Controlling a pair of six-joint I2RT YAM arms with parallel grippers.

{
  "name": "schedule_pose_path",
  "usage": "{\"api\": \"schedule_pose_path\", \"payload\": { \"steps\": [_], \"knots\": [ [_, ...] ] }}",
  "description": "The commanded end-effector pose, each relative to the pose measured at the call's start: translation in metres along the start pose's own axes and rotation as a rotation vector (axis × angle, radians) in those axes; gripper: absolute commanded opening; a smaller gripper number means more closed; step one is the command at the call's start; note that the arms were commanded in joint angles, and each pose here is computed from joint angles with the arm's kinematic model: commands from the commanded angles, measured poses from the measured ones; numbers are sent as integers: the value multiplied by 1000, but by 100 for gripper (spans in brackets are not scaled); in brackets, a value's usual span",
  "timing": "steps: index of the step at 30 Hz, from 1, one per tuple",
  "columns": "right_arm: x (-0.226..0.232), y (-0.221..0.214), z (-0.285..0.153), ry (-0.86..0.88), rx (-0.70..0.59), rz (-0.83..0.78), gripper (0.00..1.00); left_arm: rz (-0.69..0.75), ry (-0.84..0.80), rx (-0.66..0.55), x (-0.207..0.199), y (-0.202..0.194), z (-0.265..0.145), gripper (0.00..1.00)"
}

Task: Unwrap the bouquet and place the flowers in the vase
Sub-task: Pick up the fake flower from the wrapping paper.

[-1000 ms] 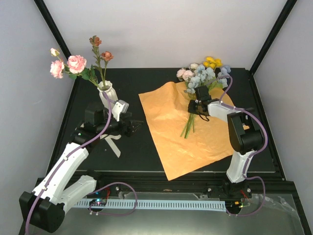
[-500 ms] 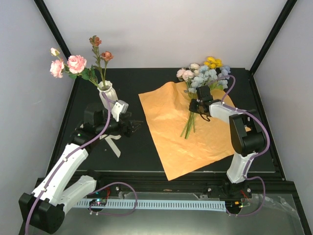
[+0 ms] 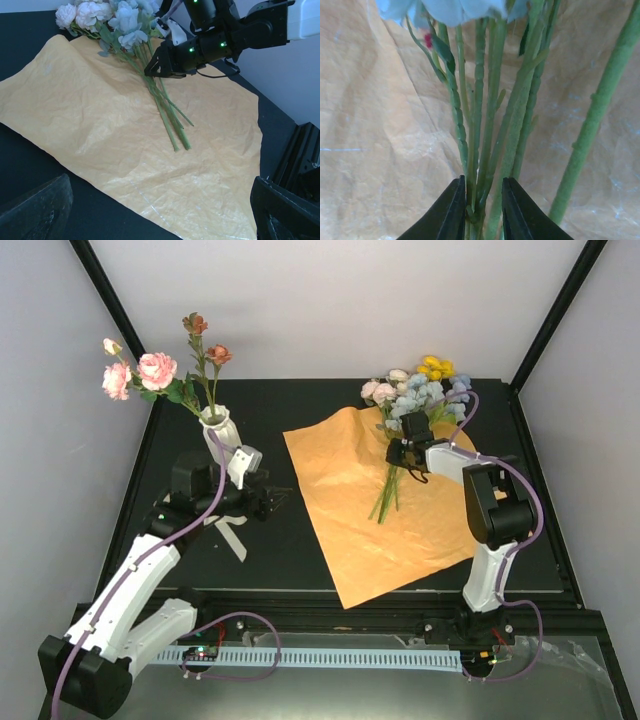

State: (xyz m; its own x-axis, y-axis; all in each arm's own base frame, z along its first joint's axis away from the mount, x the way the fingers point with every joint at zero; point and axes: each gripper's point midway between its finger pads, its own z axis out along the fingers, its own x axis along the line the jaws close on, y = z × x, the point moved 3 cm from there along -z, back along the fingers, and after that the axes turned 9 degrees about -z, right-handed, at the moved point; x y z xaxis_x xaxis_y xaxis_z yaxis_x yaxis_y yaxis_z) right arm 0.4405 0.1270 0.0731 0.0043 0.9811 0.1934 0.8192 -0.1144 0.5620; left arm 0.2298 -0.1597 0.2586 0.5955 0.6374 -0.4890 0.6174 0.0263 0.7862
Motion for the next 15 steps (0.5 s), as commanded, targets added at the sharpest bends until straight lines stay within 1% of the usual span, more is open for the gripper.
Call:
{"api": "schedule_pose_path", "payload": {
  "steps": [1, 3, 8, 12, 15],
  "knots": [
    [-1, 7, 8, 17, -9, 2, 23, 33, -9, -32, -5, 6, -4, 99],
    [-1, 7, 9, 20, -10, 6, 20, 31, -6, -32, -5, 6, -4, 99],
    [-1, 13, 0, 41, -49, 10, 7, 33, 6, -42, -6, 9, -7, 99],
    [3, 16, -11, 78, -74, 12, 5, 34, 49, -81, -4, 14, -14, 99],
    [6, 18, -18, 97, -78, 10, 6, -3, 85, -108, -2, 20, -18, 99]
  ]
}}
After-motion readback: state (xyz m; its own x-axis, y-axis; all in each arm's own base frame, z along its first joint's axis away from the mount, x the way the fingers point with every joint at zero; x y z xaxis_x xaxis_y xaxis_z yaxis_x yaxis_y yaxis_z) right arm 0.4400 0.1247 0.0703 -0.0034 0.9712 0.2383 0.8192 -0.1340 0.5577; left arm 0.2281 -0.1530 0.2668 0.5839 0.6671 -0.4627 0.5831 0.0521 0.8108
